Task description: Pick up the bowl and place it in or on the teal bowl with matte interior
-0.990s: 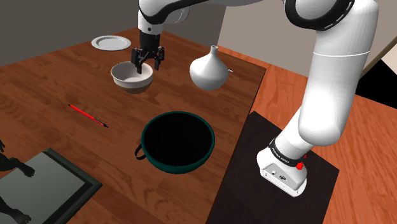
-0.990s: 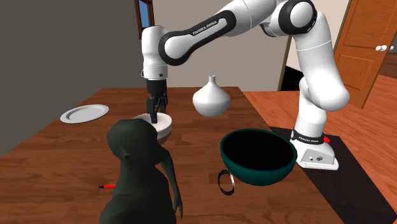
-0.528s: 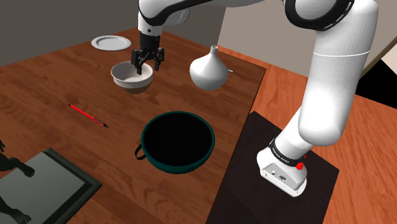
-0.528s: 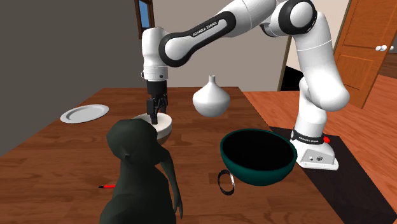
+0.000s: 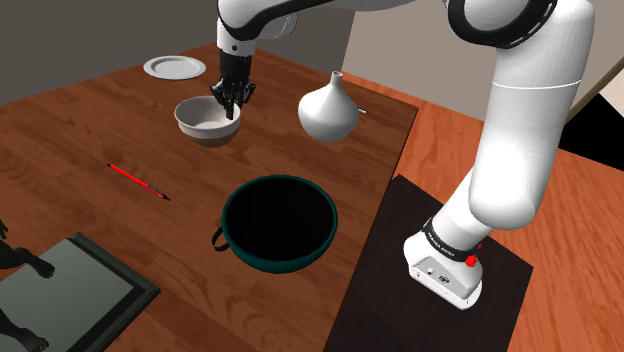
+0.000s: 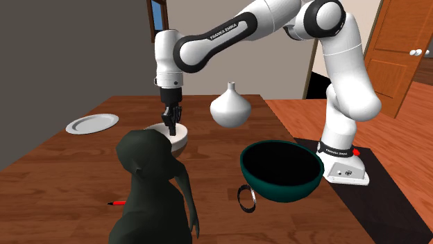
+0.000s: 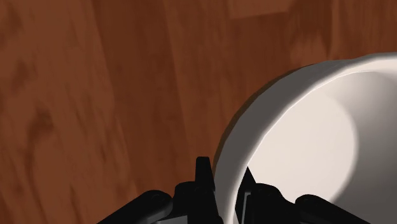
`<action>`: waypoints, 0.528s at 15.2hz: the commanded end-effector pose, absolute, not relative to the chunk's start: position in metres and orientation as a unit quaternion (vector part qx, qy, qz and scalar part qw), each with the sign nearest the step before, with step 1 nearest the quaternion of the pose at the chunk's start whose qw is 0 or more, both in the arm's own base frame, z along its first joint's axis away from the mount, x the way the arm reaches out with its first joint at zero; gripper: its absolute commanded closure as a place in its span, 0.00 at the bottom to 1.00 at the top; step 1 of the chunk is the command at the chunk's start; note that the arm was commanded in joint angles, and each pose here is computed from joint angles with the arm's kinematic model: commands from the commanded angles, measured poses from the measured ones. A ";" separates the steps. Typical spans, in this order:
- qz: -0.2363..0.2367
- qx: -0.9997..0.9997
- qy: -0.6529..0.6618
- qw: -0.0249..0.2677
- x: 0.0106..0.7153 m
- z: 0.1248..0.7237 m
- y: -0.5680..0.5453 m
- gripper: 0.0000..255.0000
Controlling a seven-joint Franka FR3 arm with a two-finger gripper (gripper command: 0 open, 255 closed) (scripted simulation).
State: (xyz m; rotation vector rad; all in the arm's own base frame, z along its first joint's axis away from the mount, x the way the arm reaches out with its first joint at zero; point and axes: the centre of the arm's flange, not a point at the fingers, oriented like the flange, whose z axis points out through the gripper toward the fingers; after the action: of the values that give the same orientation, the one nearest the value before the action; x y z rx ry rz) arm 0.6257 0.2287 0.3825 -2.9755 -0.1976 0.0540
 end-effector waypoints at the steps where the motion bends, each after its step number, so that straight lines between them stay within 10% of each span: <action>1: 0.019 -0.994 -0.066 0.079 0.625 0.382 0.229 1.00; 8: 0.019 -0.994 -0.066 0.079 0.626 0.414 0.229 1.00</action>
State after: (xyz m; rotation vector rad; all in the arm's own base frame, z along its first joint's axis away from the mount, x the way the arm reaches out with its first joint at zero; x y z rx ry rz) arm 0.6249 0.2294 0.4084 -2.9760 -0.1979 0.0559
